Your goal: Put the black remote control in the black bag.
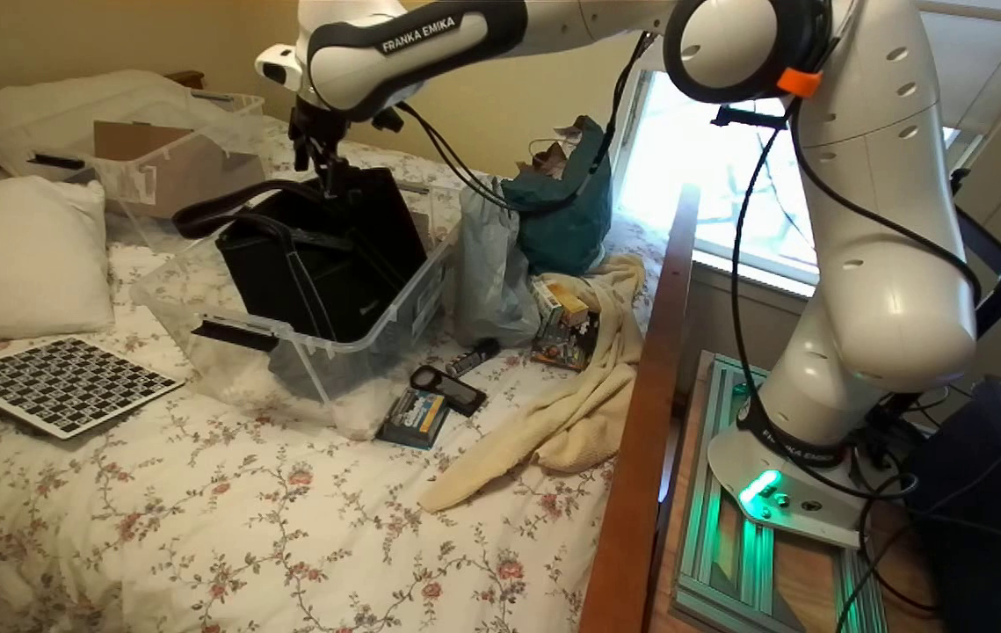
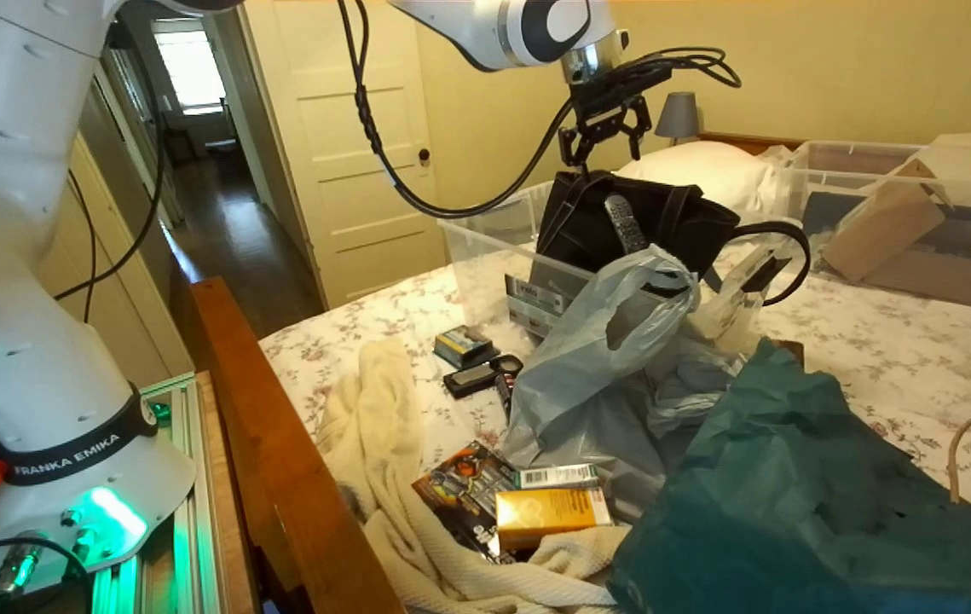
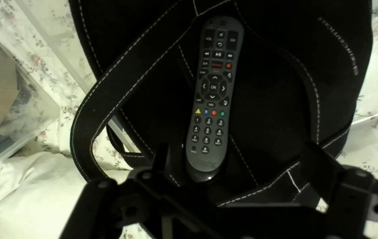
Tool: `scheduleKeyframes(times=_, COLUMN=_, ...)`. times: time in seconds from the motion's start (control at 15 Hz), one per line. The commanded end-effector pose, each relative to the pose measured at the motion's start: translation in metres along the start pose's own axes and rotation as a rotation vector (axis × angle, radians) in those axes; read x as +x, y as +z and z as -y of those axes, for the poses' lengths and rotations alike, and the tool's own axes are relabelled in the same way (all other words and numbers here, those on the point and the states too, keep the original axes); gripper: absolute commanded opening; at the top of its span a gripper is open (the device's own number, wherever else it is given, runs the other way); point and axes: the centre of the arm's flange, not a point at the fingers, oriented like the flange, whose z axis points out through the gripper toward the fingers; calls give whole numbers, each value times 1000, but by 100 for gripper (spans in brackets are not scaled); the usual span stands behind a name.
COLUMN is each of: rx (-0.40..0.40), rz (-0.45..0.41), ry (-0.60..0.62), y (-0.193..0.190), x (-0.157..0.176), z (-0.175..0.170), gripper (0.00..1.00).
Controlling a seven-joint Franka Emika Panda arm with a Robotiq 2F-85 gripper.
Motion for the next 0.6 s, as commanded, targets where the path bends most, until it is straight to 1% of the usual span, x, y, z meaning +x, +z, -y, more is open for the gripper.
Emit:
scheduleKeyframes(times=0.0, rx=39, rz=-4, ry=47, y=23, x=-3, z=0, gripper=100)
scheduleKeyframes(times=0.53, rx=40, rz=-38, ry=-6, y=86, x=2, z=-8, gripper=100)
